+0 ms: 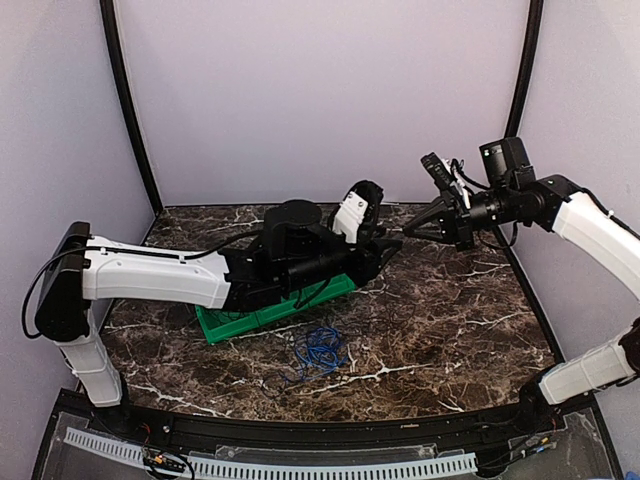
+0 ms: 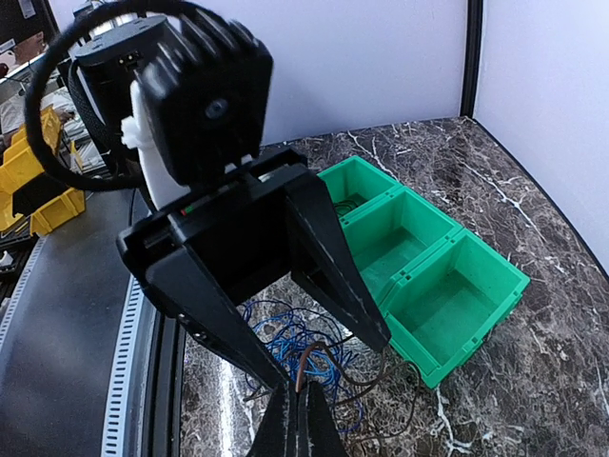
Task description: Untangle the cables
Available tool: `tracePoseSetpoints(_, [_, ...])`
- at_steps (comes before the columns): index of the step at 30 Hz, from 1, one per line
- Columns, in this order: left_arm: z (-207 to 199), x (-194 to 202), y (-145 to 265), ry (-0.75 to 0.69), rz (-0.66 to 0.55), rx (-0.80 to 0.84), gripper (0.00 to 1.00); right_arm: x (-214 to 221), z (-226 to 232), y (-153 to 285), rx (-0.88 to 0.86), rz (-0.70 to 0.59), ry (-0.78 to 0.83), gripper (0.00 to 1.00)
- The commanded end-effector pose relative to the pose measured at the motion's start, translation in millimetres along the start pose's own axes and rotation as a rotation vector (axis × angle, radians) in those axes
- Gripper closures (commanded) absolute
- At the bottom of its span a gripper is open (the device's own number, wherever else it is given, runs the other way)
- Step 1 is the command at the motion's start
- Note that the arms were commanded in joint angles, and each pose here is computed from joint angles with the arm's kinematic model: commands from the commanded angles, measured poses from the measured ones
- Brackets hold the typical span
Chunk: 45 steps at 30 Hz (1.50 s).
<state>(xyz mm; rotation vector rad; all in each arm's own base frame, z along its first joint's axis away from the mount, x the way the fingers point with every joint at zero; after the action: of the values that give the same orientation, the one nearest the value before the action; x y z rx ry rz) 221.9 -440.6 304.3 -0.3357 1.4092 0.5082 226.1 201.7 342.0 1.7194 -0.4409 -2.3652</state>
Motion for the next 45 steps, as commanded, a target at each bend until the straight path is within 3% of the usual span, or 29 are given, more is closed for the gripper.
tracePoseSetpoints(1, [4.3,3.9,-2.7,-0.01,0.044,-0.017,0.65,-2.3,6.7,-0.8,-0.032,-0.014,0.03,1.0])
tracePoseSetpoints(4, [4.4,2.1,-0.7,-0.003,0.025,-0.016,0.74,-0.4,5.8,-2.4,-0.029,-0.008,0.027,1.0])
tracePoseSetpoints(9, [7.0,-2.9,4.1,0.005,-0.011,-0.03,0.8,3.1,3.8,-4.9,-0.031,-0.005,0.018,1.0])
tracePoseSetpoints(15, [11.1,-1.7,9.1,0.018,-0.019,-0.057,0.97,7.5,0.2,-8.1,-0.033,-0.002,0.006,1.0])
tracePoseSetpoints(17, [14.3,-0.2,13.6,0.033,-0.023,-0.085,1.0,8.9,-2.6,-9.9,-0.033,-0.002,-0.005,0.9])
tracePoseSetpoints(24, [30.4,9.3,41.5,0.123,-0.007,-0.2,1.0,48.9,-48.1,-33.2,0.136,0.047,-0.085,0.36])
tracePoseSetpoints(26, [32.6,14.3,49.5,0.138,0.011,-0.217,1.0,69.4,-65.6,-43.8,0.182,0.083,-0.11,0.3])
tracePoseSetpoints(31, [35.7,35.3,69.9,0.171,0.054,-0.252,1.0,118.8,-88.8,-72.6,0.176,0.198,-0.161,0.27])
tracePoseSetpoints(39, [41.7,53.8,91.7,0.194,0.093,-0.287,1.0,160.2,-74.2,-125.3,0.132,0.374,-0.105,0.24])
tracePoseSetpoints(42, [45.4,55.1,97.2,0.201,0.095,-0.298,1.0,168.4,-80.8,-136.9,0.147,0.4,-0.139,0.25])
tracePoseSetpoints(45, [51.3,51.6,104.6,0.207,0.081,-0.32,1.0,179.0,-89.2,-146.2,0.172,0.437,-0.167,0.33])
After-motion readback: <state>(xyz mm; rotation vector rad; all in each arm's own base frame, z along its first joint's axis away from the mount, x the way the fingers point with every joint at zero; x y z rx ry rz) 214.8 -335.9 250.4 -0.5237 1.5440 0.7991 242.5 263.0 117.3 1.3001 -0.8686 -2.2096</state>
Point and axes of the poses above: each gripper's point midway between its finger pads, its own y axis back along the fingers, its own z axis along the line the jaws close on, x = y × z, the point moved 7 cm from there along y, back along the fingers, and after that the axes turned 10 degrees about -y, right-handed, at the moved point
